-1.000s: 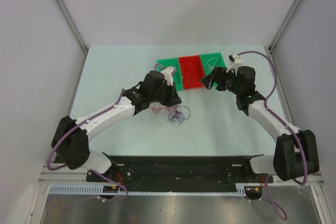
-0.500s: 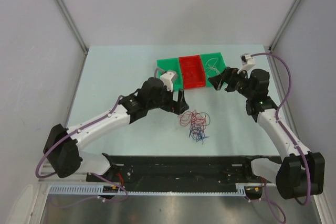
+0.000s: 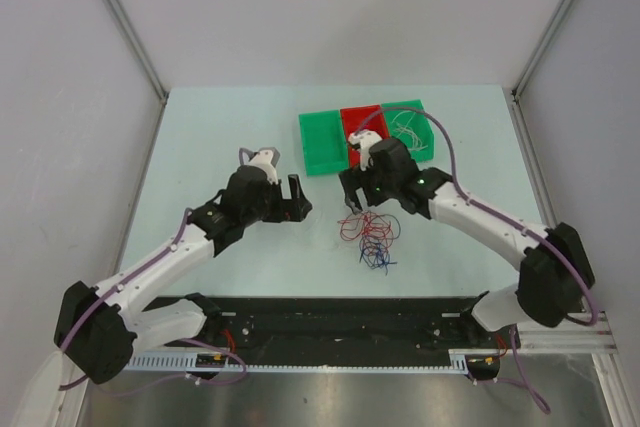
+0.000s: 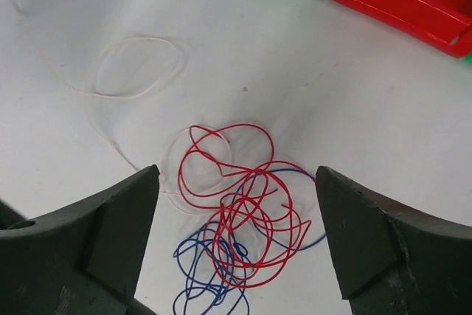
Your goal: Untangle the cables
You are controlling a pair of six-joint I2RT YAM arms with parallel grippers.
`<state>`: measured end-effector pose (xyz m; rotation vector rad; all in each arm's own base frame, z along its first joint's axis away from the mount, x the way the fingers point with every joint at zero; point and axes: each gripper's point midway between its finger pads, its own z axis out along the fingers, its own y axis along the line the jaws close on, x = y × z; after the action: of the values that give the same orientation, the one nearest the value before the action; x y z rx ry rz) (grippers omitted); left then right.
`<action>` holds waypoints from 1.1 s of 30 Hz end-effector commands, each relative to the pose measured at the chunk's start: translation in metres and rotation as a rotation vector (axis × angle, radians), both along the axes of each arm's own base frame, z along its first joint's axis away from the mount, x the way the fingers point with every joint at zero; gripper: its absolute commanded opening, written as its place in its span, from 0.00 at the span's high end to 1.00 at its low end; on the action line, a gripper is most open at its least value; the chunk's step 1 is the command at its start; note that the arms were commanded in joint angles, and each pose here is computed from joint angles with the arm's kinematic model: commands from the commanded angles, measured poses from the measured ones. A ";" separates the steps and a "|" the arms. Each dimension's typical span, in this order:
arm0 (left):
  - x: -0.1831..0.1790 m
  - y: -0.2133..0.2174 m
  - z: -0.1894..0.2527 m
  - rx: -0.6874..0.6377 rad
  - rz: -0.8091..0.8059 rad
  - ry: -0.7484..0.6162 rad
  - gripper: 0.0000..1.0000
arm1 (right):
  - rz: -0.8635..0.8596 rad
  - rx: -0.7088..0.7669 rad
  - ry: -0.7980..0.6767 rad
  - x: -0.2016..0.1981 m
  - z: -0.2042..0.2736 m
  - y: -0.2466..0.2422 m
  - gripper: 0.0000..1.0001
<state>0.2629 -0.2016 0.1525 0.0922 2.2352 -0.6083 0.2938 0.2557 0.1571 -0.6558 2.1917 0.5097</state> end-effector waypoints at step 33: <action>0.021 -0.052 0.016 -0.056 -0.204 -0.002 0.00 | -0.016 0.405 -0.428 -0.020 0.227 0.013 1.00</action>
<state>0.2750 -0.2260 0.1280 0.1719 2.3570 -0.6272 0.2808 0.2686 0.3102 -0.4775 1.9037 0.6233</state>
